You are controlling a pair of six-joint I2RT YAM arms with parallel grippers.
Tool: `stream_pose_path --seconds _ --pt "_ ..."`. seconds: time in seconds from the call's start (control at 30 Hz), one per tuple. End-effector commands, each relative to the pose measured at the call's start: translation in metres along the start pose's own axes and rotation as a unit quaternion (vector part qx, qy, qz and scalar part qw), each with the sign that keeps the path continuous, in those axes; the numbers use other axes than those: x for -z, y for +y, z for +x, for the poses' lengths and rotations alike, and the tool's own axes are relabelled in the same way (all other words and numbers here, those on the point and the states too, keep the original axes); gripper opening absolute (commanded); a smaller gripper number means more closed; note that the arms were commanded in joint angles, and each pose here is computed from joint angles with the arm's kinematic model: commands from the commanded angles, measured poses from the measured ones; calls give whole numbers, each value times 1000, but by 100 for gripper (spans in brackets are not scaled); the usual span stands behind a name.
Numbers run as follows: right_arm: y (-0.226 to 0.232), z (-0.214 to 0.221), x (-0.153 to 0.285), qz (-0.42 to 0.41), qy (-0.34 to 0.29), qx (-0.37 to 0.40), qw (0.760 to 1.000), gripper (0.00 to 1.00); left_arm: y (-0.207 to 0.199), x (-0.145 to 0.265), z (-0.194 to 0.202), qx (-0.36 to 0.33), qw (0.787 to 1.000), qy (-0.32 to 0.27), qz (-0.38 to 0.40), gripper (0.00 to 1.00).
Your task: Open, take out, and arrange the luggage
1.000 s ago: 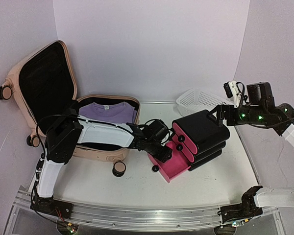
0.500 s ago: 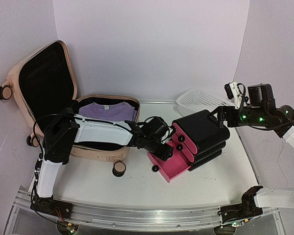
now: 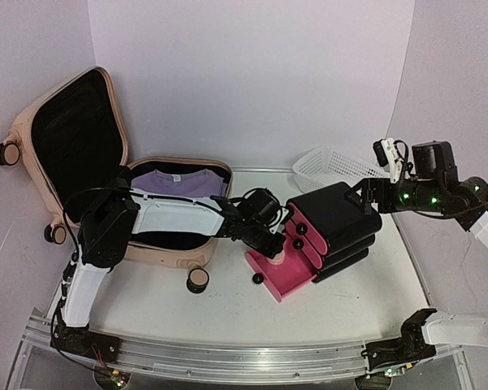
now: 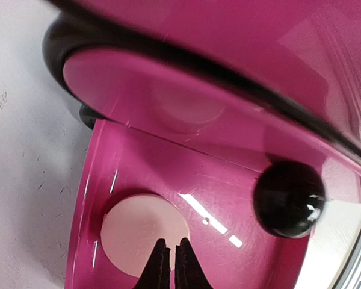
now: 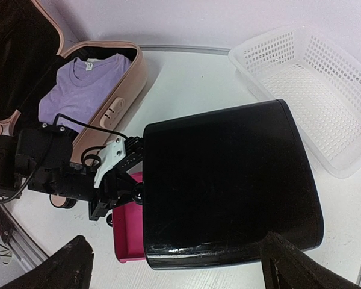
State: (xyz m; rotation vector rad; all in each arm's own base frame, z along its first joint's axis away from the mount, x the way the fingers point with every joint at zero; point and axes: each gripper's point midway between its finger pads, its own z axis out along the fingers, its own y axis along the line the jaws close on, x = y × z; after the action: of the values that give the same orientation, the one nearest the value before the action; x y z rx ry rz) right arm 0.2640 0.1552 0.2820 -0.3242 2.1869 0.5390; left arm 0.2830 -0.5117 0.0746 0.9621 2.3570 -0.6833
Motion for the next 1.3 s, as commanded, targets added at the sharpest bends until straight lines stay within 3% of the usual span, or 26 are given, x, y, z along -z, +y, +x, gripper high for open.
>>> stream_pose_path --seconds 0.0,0.27,0.47,0.53,0.7,0.8,0.9,1.07,1.13,1.2,1.27 --pt "6 -17 9 -11 -38 4 999 98 -3 -12 -9 9 1000 -8 20 4" --pt "7 -18 5 -15 -35 2 999 98 29 -55 48 36 998 53 -24 0" --pt "4 -17 3 -7 -33 0 999 98 28 -30 42 12 998 42 -40 1" --pt "2 -15 -1 -4 -29 -5 1000 98 15 -8 21 1 1000 20 -20 9" --pt "-4 -2 -17 6 7 -9 1000 98 -36 73 -50 -26 996 -56 65 51" --pt "-12 6 -31 26 43 -4 999 98 -53 108 -65 -17 993 -71 95 68" --pt "-26 8 -41 70 77 -12 994 98 -56 115 -52 6 992 -55 111 74" --pt "-45 2 -56 129 131 0 983 98 -41 92 9 57 992 8 110 85" --pt "-49 -6 -63 132 149 -9 980 98 -38 87 24 79 990 4 118 89" --pt "-55 -14 -70 128 160 -32 978 98 -35 84 32 97 988 -3 118 89" --pt "-62 -26 -77 118 162 -61 978 98 -30 76 43 102 989 5 107 82"
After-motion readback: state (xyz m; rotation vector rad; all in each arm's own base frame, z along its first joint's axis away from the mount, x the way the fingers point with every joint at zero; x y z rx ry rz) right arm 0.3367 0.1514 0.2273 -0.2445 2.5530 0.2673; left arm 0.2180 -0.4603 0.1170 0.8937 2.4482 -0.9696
